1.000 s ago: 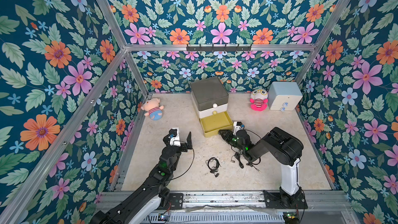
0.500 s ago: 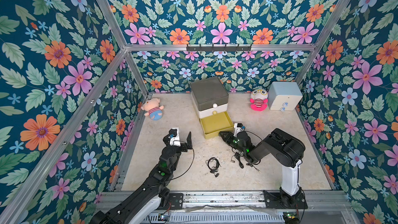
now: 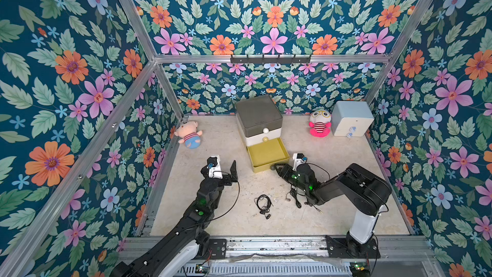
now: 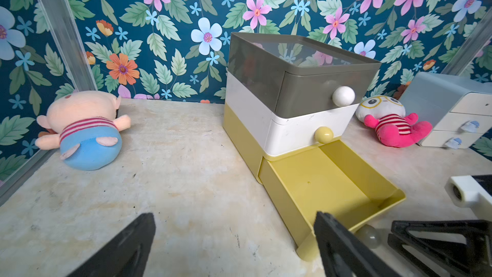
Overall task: Place the wired earphones into the drawer by color
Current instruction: Open the drawer in the storage box, then pick up the wired earphones from the center of the board.
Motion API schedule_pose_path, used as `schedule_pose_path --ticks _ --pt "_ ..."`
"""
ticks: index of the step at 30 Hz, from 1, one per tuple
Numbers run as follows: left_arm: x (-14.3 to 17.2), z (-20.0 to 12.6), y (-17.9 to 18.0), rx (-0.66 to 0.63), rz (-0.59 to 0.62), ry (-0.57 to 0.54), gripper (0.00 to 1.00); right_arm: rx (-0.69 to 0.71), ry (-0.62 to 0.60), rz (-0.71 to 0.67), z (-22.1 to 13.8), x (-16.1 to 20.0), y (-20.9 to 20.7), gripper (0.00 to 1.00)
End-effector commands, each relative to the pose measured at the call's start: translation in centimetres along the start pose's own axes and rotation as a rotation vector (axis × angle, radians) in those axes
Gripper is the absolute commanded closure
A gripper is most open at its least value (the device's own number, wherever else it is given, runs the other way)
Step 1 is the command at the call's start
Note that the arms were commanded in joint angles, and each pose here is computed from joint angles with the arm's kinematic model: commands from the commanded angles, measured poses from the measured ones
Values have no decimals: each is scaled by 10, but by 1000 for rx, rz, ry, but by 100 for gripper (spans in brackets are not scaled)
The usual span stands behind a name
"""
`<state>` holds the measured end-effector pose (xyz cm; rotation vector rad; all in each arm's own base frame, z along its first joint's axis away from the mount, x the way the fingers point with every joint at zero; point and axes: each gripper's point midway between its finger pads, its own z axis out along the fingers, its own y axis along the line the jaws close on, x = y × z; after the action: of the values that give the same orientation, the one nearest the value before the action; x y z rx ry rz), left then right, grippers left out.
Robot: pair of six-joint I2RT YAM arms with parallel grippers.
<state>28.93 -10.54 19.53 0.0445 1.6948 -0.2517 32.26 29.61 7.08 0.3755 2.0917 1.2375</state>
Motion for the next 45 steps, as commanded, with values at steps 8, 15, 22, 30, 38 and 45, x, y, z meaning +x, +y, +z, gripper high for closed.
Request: schedule_pose_path --ticks 8,15,22,30,38,45 --pt "11 -2 -47 232 -129 194 1 148 -34 -280 -49 -27 3 46" --pt "49 -11 -64 260 -211 420 2 329 -129 -508 -97 -65 -16 42" --pt "98 -22 -91 265 -157 630 6 373 -256 -626 -129 -87 -9 40" --pt "136 -33 -109 274 -50 817 11 312 -343 -667 -147 -95 5 35" --pt "164 -39 -117 248 46 925 21 337 -351 -689 -152 -92 -6 35" --pt "178 -39 -121 241 110 972 38 355 -388 -692 -161 -97 -9 34"
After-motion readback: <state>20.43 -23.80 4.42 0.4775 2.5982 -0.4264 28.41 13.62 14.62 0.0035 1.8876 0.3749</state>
